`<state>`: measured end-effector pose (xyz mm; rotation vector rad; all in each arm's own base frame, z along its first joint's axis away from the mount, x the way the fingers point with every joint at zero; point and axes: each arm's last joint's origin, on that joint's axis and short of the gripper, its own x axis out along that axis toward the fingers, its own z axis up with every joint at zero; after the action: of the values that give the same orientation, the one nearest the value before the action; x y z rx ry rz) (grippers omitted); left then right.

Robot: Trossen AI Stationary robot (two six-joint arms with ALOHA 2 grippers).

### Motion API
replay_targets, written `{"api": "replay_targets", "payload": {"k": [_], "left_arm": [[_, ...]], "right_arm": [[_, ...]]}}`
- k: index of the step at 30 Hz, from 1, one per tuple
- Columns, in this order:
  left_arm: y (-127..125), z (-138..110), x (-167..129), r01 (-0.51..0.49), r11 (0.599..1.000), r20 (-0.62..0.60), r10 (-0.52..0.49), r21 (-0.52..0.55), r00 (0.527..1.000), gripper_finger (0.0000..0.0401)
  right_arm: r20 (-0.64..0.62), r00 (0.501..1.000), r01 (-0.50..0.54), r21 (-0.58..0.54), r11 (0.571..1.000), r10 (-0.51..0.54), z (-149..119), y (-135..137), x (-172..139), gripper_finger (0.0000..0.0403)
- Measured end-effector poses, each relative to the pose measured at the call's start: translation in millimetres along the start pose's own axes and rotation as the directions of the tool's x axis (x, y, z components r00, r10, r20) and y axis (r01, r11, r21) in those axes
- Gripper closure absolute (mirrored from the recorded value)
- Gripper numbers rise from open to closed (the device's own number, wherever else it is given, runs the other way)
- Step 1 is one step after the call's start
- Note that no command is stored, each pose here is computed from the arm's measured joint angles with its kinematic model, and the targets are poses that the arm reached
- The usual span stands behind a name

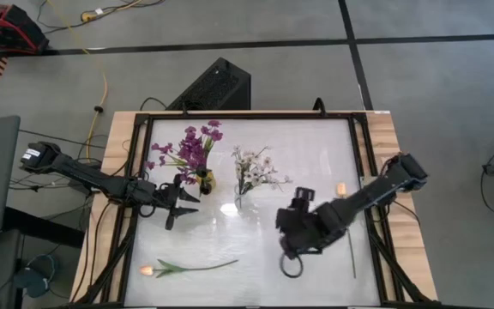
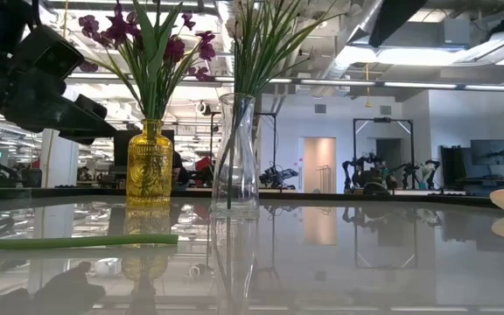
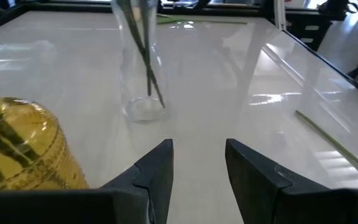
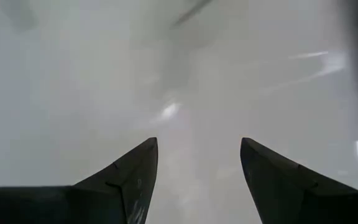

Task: Sort flowers into vase by color
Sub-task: Put the white flower into the transparent vase

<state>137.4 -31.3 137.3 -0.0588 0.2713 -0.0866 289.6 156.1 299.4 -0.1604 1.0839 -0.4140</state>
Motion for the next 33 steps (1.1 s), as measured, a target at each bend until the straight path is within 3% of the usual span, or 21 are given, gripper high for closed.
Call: {"api": "replay_targets", "payload": {"k": [3,6,9,12,17,20,26,33], "left_arm": [[0,0,0,0.016,1.000,-0.002,-0.016,0.023,1.000,0.0267],[0,0,0,0.017,1.000,-0.002,-0.017,0.024,1.000,0.0267],[-1,0,0,0.017,1.000,-0.002,-0.017,0.025,1.000,0.0267],[0,0,0,0.016,1.000,-0.002,-0.016,0.024,1.000,0.0267],[0,0,0,0.015,1.000,-0.001,-0.015,0.025,1.000,0.0267],[0,0,0,0.014,1.000,-0.002,-0.014,0.025,1.000,0.0267],[0,0,0,0.014,1.000,-0.005,-0.014,0.025,1.000,0.0267],[0,0,0,0.014,0.999,-0.007,-0.014,0.032,1.000,0.0267]], "right_arm": [[0.192,0.963,0.153,0.183,0.971,-0.188,-20,-7,3,0.0148],[0.317,0.897,0.168,0.400,0.901,-0.308,-34,-14,18,0.0149],[0.372,0.849,0.148,0.514,0.845,-0.375,-40,-16,42,0.0167],[0.398,0.825,0.114,0.578,0.808,-0.401,-35,-18,61,0.0225],[0.422,0.782,0.123,0.617,0.777,-0.459,-16,-22,81,0.0375],[0.435,0.715,0.176,0.646,0.743,-0.547,-7,-26,83,0.0382],[0.445,0.683,0.256,0.597,0.760,-0.579,9,-35,85,0.0385],[0.583,0.670,0.225,0.430,0.875,-0.459,38,-43,75,0.0384]]}}
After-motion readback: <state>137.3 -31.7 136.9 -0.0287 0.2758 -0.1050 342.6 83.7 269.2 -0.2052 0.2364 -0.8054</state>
